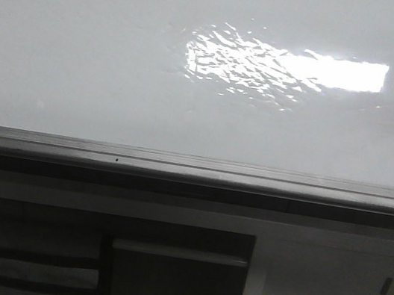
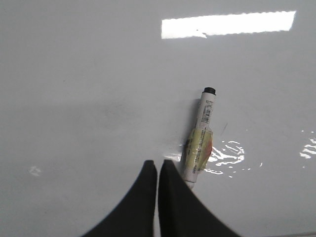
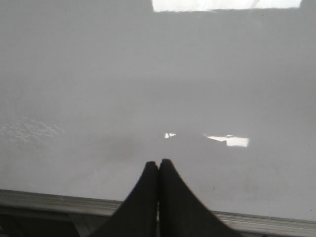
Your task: Write number 4 on whiteboard
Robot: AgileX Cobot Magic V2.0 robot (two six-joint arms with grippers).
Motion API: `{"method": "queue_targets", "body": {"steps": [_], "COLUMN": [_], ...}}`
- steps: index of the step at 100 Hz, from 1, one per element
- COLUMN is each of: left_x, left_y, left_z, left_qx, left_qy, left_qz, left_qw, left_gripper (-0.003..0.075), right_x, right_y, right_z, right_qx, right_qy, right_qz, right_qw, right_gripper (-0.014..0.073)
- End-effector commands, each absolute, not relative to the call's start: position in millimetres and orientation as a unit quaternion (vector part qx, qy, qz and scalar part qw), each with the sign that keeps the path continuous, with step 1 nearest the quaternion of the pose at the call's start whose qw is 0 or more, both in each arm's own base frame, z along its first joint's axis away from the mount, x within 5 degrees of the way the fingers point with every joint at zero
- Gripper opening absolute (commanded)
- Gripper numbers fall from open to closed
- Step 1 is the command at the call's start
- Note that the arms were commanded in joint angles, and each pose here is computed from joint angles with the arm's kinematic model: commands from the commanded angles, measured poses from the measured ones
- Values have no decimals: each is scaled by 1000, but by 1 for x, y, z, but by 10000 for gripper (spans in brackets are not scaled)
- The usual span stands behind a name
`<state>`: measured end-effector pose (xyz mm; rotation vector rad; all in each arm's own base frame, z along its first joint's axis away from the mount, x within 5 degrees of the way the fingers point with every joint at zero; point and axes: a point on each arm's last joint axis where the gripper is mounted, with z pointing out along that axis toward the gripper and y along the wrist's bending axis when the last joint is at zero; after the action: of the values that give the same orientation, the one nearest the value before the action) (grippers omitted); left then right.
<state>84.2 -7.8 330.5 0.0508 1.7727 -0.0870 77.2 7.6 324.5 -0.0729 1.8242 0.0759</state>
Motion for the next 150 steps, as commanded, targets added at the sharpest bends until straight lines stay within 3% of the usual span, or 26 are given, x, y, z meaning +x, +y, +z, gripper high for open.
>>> {"method": "queue_targets", "body": {"steps": [1,8,14,30,36,41,90,123,150], "left_x": [86,86,86,86,86,86,94,151,197], "left_y": [-7,-7,-7,-6,-6,-6,-7,-33,-43], "left_z": [348,348,348,348,350,350,350,318,304], "left_qx": [16,16,18,19,19,18,7,138,145], "left_qy": [743,743,742,740,734,731,730,801,826], "left_qz": [-40,-39,-35,-31,-31,-31,-48,-32,-28], "left_qw": [668,668,669,671,679,682,681,581,544], "left_gripper": [-20,-15,31,397,510,549,461,461,460], "right_x": [79,79,80,80,80,80,80,80,80], "right_y": [7,7,7,6,6,6,6,6,7], "right_z": [342,342,342,342,342,342,342,342,342], "right_qx": [-29,-29,-30,-34,-34,-34,-33,-33,-33], "right_qy": [760,759,759,759,758,758,758,758,760], "right_qz": [32,32,29,21,20,20,22,23,23], "right_qw": [648,650,649,650,651,651,651,651,649], "right_gripper": [-66,-22,74,388,435,442,437,437,437]}}
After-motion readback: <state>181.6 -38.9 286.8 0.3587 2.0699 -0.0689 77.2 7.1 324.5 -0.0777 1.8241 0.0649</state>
